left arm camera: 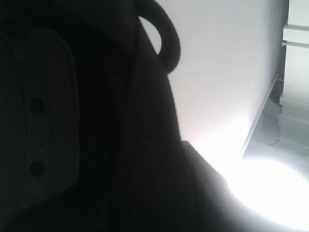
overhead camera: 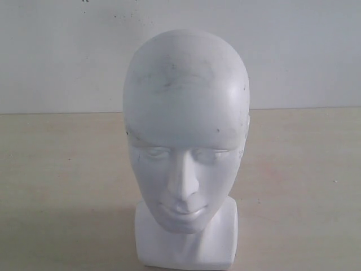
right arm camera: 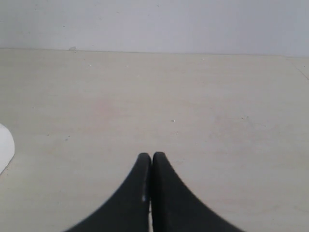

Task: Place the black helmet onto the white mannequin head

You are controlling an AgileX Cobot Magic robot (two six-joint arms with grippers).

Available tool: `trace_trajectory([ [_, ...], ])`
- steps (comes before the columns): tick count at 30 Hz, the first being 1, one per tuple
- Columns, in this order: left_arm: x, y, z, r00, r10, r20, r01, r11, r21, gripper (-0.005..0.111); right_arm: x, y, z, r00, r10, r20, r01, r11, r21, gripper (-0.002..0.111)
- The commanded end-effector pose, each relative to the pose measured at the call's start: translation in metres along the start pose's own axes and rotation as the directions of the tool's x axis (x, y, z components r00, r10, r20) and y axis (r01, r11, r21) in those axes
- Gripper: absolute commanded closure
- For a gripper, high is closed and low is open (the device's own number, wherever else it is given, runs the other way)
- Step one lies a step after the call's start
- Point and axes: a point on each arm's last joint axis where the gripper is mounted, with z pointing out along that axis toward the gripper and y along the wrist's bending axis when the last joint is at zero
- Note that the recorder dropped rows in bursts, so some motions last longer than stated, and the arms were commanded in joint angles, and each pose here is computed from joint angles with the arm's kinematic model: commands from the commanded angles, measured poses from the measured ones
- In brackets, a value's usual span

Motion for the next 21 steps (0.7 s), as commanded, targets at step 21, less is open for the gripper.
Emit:
trace_trajectory([
  [21,0.003,-0.012,0.000,0.975,0.163,0.152,-0.192,0.959,0.206,0.102,-0.001,0.000,0.000,1.000,-0.006,0.009,0.006,1.000,-0.001,0.109],
])
